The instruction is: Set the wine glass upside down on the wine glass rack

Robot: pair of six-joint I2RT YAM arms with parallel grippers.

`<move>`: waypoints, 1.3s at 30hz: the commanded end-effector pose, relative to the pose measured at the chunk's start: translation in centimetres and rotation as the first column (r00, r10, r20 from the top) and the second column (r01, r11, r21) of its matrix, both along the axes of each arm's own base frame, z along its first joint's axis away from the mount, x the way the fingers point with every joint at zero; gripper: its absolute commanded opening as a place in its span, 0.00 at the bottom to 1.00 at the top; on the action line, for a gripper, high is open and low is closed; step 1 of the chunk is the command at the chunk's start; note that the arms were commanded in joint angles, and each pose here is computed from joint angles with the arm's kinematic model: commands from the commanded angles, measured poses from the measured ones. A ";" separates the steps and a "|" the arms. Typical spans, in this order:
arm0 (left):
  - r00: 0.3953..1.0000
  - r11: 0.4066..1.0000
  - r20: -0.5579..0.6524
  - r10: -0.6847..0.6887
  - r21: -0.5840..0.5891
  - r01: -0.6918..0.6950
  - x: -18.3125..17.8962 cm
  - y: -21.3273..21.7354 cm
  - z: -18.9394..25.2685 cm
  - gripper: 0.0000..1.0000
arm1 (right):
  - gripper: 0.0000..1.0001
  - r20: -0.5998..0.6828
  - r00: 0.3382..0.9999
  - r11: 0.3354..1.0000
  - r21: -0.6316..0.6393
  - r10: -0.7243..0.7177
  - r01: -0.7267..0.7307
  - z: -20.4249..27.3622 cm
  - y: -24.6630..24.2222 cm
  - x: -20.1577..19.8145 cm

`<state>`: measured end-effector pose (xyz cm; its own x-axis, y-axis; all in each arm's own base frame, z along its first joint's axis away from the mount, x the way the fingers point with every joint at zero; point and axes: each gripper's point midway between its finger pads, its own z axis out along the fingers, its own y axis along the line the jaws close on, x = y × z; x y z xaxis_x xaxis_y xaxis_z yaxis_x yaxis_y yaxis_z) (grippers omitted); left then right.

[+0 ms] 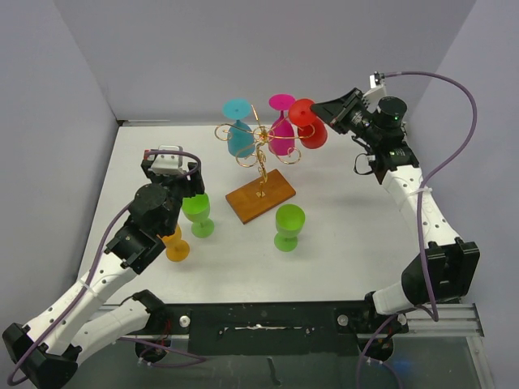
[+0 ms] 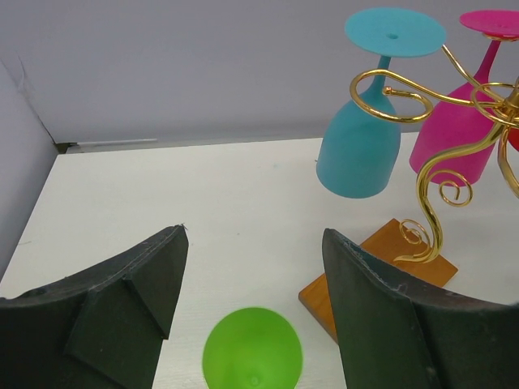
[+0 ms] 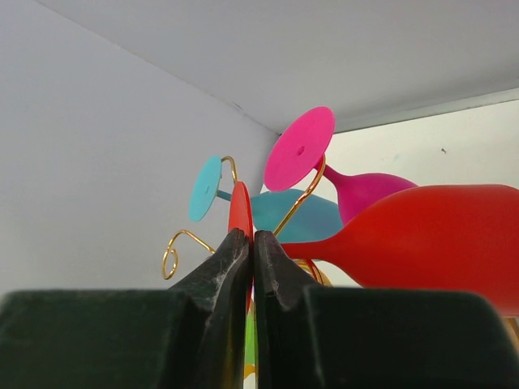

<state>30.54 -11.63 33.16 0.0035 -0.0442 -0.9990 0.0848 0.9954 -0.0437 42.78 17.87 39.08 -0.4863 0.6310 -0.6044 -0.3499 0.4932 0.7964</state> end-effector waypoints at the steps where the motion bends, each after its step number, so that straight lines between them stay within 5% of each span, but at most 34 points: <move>1: 0.999 0.999 0.036 0.011 -0.032 -0.010 -0.2 0.4 1.1 0.66 | 0.00 0.119 0.990 0.997 0.030 0.069 -0.073 4.5 1.6 -1.2; 24: 0.999 0.999 0.038 -0.015 -0.046 0.017 -0.2 -0.1 1.1 0.66 | 0.00 0.072 0.986 0.989 -0.019 0.151 -0.150 3.6 4.5 -2.9; 39: 0.999 0.998 0.041 -0.027 -0.057 0.029 -0.2 -0.3 1.2 0.66 | 0.00 0.040 0.999 0.994 -0.112 -0.006 0.011 3.4 2.5 -5.2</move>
